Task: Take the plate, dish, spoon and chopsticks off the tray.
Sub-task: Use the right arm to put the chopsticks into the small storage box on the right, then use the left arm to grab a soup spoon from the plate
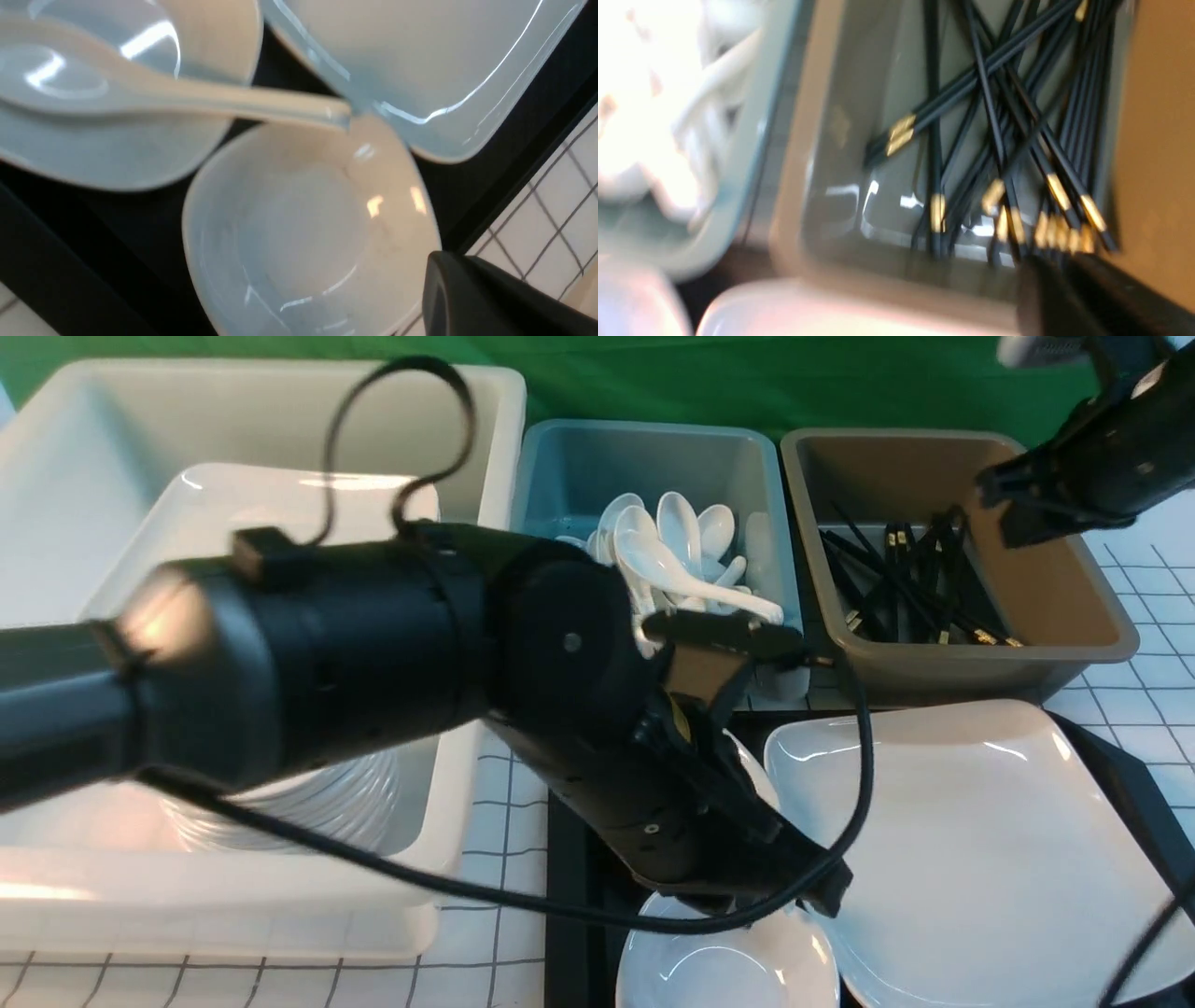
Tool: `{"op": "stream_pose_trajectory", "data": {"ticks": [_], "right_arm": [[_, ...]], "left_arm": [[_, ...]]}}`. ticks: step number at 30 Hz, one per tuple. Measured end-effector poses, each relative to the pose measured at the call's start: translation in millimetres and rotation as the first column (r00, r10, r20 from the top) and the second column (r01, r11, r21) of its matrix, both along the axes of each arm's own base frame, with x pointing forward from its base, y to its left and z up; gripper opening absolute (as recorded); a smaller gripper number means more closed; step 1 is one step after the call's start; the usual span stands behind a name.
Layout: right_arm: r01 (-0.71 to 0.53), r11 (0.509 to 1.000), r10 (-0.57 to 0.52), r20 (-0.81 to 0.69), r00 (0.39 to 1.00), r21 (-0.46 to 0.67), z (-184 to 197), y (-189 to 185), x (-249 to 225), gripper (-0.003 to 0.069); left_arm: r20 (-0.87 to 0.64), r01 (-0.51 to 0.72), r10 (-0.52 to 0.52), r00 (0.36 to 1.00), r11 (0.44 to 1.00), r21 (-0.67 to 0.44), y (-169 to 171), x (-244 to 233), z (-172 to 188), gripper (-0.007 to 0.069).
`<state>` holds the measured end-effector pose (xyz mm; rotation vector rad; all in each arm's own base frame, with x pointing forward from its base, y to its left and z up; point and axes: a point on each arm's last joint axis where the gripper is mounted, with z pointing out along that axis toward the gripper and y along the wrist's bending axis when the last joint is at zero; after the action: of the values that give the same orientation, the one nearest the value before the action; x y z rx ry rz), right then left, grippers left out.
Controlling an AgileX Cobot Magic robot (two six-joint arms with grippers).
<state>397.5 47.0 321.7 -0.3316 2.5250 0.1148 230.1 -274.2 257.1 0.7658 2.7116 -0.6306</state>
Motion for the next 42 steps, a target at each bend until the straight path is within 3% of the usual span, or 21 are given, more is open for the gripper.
{"op": "stream_pose_trajectory", "data": {"ticks": [1, 5, 8, 9, 12, 13, 14, 19, 24, 25, 26, 30, 37, 42], "right_arm": [[-0.021, 1.000, 0.021, 0.013, 1.000, -0.007, 16, -1, -15, 0.0026], [-0.068, 0.998, 0.069, 0.034, 0.997, -0.018, 44, -3, -57, 0.0008], [-0.118, 0.993, 0.118, 0.019, 0.993, 0.001, 48, -4, -98, 0.0008], [-0.121, 0.993, 0.120, 0.024, 0.992, 0.007, 50, -3, -102, 0.0008], [-0.143, 0.989, 0.143, 0.007, 0.990, 0.041, 44, -3, -134, 0.0008], [-0.144, 0.989, 0.144, 0.005, 0.990, 0.044, 43, -3, -136, 0.0008], [-0.145, 0.988, 0.146, -0.005, 0.989, 0.055, 39, -3, -146, 0.0008], [-0.146, 0.985, 0.148, -0.011, 0.989, 0.096, 35, -2, -165, 0.0008], [-0.160, 0.981, 0.160, 0.011, 0.987, 0.113, 38, 0, -170, 0.0008], [-0.161, 0.980, 0.161, 0.011, 0.987, 0.113, 38, 0, -170, 0.0008], [-0.164, 0.980, 0.163, 0.013, 0.986, 0.112, 39, 0, -170, 0.0007], [-0.167, 0.980, 0.166, 0.017, 0.986, 0.111, 39, 0, -170, 0.0007], [-0.167, 0.980, 0.166, 0.021, 0.986, 0.110, 39, 0, -170, 0.0006], [-0.168, 0.980, 0.166, 0.022, 0.986, 0.110, 39, 0, -170, 0.0006]], "left_arm": [[-0.025, 0.002, -0.002, 1.000, 1.000, 0.029, -4, 4, -1, -0.0002], [0.018, 0.060, -0.062, 0.998, 0.994, 0.086, -15, 19, 8, -0.0002], [0.173, 0.213, -0.242, 0.955, 0.961, 0.174, -23, 38, 17, 0.0000], [0.185, 0.222, -0.255, 0.949, 0.958, 0.185, -24, 40, 17, 0.0001], [0.261, 0.378, -0.452, 0.853, 0.880, 0.288, -29, 49, 10, 0.0024], [0.263, 0.387, -0.463, 0.847, 0.874, 0.293, -29, 49, 10, 0.0027], [0.262, 0.449, -0.537, 0.802, 0.831, 0.328, -31, 51, 4, 0.0052], [0.188, 0.561, -0.666, 0.722, 0.722, 0.405, -34, 56, -24, 0.0192], [0.146, 0.593, -0.703, 0.696, 0.678, 0.434, -37, 61, -46, 0.0387], [0.146, 0.593, -0.703, 0.696, 0.678, 0.434, -37, 61, -46, 0.0395], [0.144, 0.606, -0.716, 0.683, 0.666, 0.435, -38, 61, -48, 0.0460], [0.152, 0.648, -0.764, 0.627, 0.619, 0.443, -39, 61, -49, 0.0553], [0.197, 0.655, -0.786, 0.587, 0.603, 0.455, -44, 65, -55, 0.0573], [0.205, 0.654, -0.777, 0.595, 0.616, 0.439, -48, 67, -63, 0.0533]]}}
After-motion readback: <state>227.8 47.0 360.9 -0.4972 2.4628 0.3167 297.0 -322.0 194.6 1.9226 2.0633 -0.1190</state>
